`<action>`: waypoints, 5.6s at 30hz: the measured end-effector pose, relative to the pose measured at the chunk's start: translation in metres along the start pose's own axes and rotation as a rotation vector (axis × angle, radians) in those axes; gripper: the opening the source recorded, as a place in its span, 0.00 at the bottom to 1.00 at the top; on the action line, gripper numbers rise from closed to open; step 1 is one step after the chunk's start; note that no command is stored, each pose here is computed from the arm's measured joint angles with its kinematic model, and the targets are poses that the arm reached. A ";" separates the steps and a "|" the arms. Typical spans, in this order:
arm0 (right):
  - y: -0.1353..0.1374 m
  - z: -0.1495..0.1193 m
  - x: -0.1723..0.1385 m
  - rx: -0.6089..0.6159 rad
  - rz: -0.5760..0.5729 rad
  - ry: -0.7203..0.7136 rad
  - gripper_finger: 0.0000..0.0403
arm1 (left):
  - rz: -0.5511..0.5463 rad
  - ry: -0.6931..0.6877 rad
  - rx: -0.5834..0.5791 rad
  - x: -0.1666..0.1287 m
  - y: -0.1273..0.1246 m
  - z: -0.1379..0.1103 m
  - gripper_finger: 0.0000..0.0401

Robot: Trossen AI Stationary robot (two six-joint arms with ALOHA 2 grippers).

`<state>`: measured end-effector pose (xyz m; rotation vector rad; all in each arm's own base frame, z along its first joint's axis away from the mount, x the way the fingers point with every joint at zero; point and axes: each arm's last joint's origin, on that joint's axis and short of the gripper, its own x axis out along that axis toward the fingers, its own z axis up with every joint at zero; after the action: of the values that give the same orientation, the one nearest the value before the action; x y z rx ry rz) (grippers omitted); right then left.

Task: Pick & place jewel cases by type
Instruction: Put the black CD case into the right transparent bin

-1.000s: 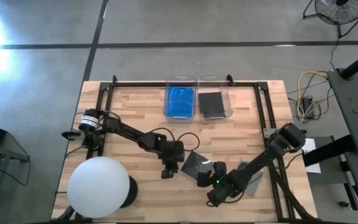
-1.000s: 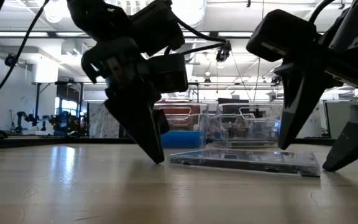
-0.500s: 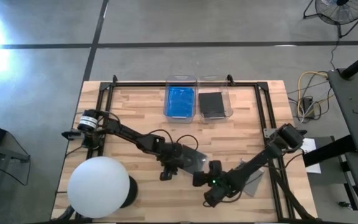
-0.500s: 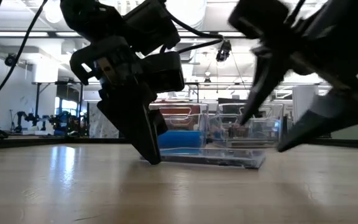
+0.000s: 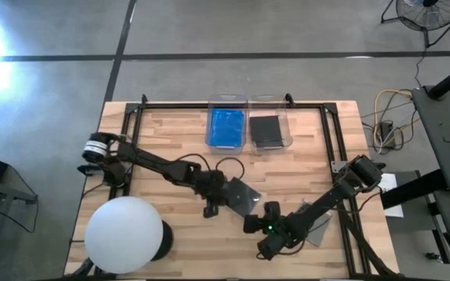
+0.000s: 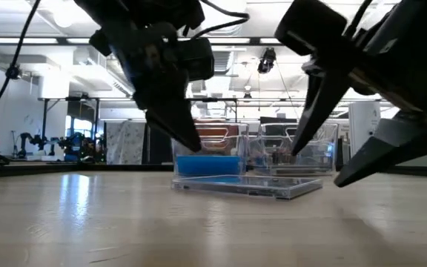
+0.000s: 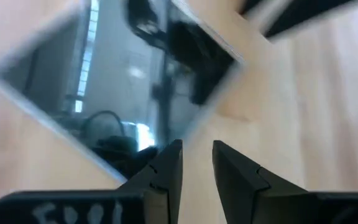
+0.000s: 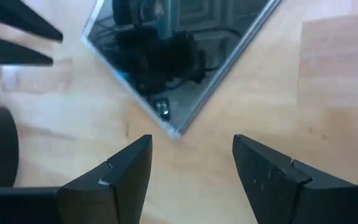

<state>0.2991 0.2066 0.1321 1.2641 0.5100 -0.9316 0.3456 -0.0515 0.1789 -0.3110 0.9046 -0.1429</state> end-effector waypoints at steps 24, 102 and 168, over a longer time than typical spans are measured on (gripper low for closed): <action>-0.004 0.027 0.024 0.117 -0.084 -0.010 0.54 | 0.085 0.133 -0.112 0.027 0.045 -0.013 0.18; 0.051 0.043 0.004 -0.029 0.206 0.146 0.29 | -0.044 0.076 -0.271 0.033 0.014 -0.022 0.18; 0.018 0.328 0.012 0.895 0.021 -0.564 0.35 | 0.318 -0.501 -0.159 -0.170 0.012 -0.052 0.18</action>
<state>0.2683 -0.1086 0.2192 1.6768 -0.4254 -1.5087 0.1999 -0.0081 0.2726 -0.3264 0.4573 0.2928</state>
